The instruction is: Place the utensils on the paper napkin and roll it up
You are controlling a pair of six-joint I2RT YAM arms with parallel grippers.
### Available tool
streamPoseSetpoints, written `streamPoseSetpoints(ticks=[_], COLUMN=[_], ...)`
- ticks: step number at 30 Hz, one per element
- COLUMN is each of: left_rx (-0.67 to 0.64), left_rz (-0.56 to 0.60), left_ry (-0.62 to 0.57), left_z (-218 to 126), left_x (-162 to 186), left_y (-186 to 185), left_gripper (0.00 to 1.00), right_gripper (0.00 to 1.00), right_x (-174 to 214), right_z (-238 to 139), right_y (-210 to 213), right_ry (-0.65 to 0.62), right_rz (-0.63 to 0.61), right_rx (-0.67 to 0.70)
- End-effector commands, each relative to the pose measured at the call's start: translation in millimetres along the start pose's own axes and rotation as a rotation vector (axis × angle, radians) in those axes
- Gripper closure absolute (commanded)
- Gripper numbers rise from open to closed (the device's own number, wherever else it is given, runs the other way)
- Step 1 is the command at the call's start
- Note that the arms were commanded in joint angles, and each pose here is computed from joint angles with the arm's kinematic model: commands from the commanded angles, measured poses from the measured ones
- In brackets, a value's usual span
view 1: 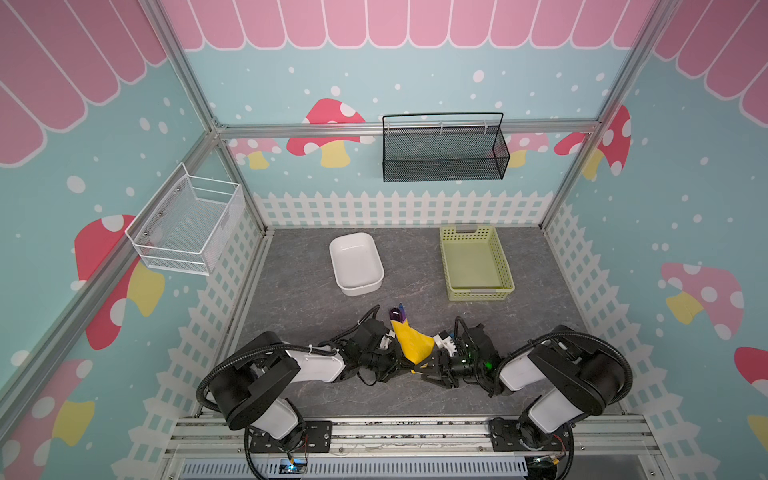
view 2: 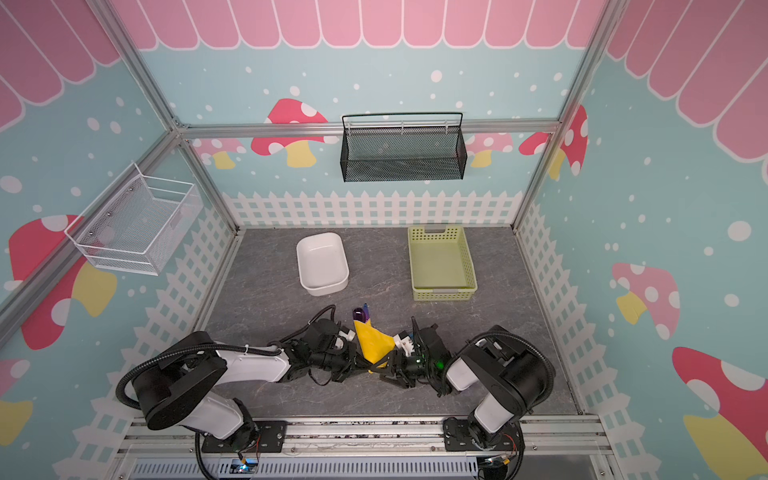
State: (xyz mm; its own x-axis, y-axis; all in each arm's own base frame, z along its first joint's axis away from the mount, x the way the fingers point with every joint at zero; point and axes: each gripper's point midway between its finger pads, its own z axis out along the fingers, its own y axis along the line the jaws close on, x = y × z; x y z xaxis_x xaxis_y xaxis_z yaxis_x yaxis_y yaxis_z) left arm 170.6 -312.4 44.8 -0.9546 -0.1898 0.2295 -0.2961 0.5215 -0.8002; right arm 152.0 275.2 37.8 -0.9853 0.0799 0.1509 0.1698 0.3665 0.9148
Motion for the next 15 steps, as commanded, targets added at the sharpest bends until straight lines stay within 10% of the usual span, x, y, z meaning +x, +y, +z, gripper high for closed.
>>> streamPoseSetpoints(ticks=[1,15], left_rx=[0.050,0.052], left_rz=[-0.009,-0.025], left_ry=[-0.012,-0.007], left_z=[-1.4,0.8], left_x=[-3.1,-2.9], left_y=[-9.6,-5.7], left_gripper=[1.00,1.00], right_gripper=[0.43,0.51], right_x=[-5.5,-10.8], right_z=[-1.5,-2.0], right_y=[-3.4,-1.9], right_ry=[-0.049,-0.087], right_rz=[0.099,0.217], right_rx=[-0.036,-0.174])
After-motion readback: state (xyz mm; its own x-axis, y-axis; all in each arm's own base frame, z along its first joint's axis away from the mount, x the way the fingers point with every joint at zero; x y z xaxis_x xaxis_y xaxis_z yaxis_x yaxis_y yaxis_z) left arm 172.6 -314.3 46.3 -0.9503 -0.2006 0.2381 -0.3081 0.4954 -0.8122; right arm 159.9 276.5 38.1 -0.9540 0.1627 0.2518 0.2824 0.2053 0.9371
